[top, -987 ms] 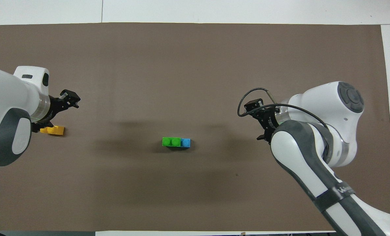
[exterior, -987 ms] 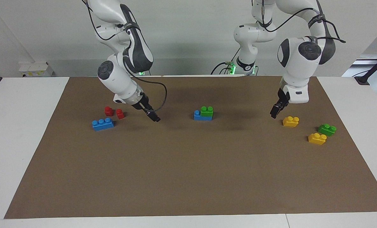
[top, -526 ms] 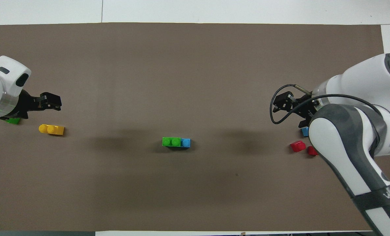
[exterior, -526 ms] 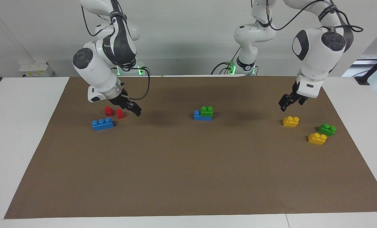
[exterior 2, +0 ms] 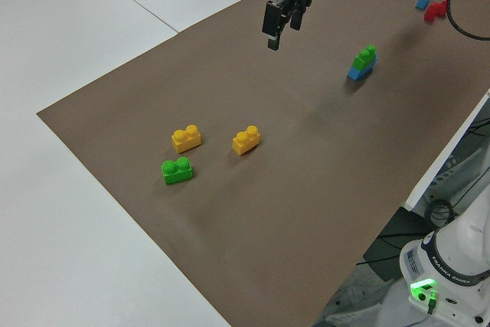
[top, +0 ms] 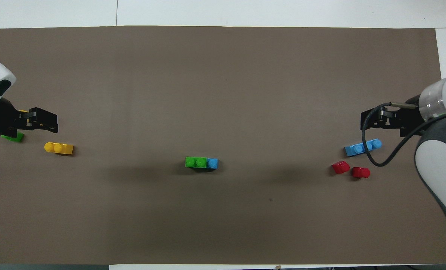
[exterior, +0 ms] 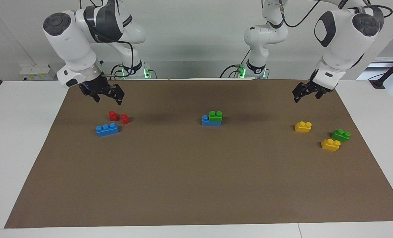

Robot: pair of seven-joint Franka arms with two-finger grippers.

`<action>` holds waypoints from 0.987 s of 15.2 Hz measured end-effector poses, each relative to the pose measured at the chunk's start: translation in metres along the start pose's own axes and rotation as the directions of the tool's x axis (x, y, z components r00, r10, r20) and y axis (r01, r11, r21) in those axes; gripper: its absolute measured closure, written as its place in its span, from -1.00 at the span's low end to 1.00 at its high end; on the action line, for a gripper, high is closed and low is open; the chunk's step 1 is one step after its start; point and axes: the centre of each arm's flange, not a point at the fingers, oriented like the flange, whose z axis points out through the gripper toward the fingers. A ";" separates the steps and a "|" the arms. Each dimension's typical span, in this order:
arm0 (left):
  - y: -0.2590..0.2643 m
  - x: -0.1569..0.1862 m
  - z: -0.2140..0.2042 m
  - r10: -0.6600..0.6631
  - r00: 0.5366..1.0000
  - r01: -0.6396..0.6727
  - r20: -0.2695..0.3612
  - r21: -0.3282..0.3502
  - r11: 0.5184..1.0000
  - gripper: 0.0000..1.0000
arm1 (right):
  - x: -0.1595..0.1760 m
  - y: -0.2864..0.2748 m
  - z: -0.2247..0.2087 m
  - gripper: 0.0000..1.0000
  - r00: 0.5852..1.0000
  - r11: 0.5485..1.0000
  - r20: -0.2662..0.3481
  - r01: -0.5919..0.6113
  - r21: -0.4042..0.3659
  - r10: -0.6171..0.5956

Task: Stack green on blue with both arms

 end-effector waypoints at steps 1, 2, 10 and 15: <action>0.000 -0.002 -0.008 0.022 1.000 -0.022 0.006 0.000 1.000 -1.00 | -0.003 0.002 -0.011 -1.00 1.000 1.000 0.005 0.009 -0.007 -0.009; -0.001 -0.004 -0.014 0.042 0.999 -0.042 0.009 0.000 0.999 -1.00 | -0.006 0.005 -0.020 -1.00 1.000 1.000 0.009 0.011 -0.010 -0.011; -0.012 0.001 -0.025 0.047 0.998 -0.049 -0.037 -0.060 0.997 -1.00 | -0.017 0.022 -0.051 -1.00 0.999 1.000 0.051 -0.013 -0.017 0.014; -0.008 0.006 -0.024 0.056 0.997 -0.059 -0.057 -0.061 0.996 -1.00 | -0.016 0.027 -0.051 -1.00 0.998 1.000 0.052 -0.018 -0.016 0.019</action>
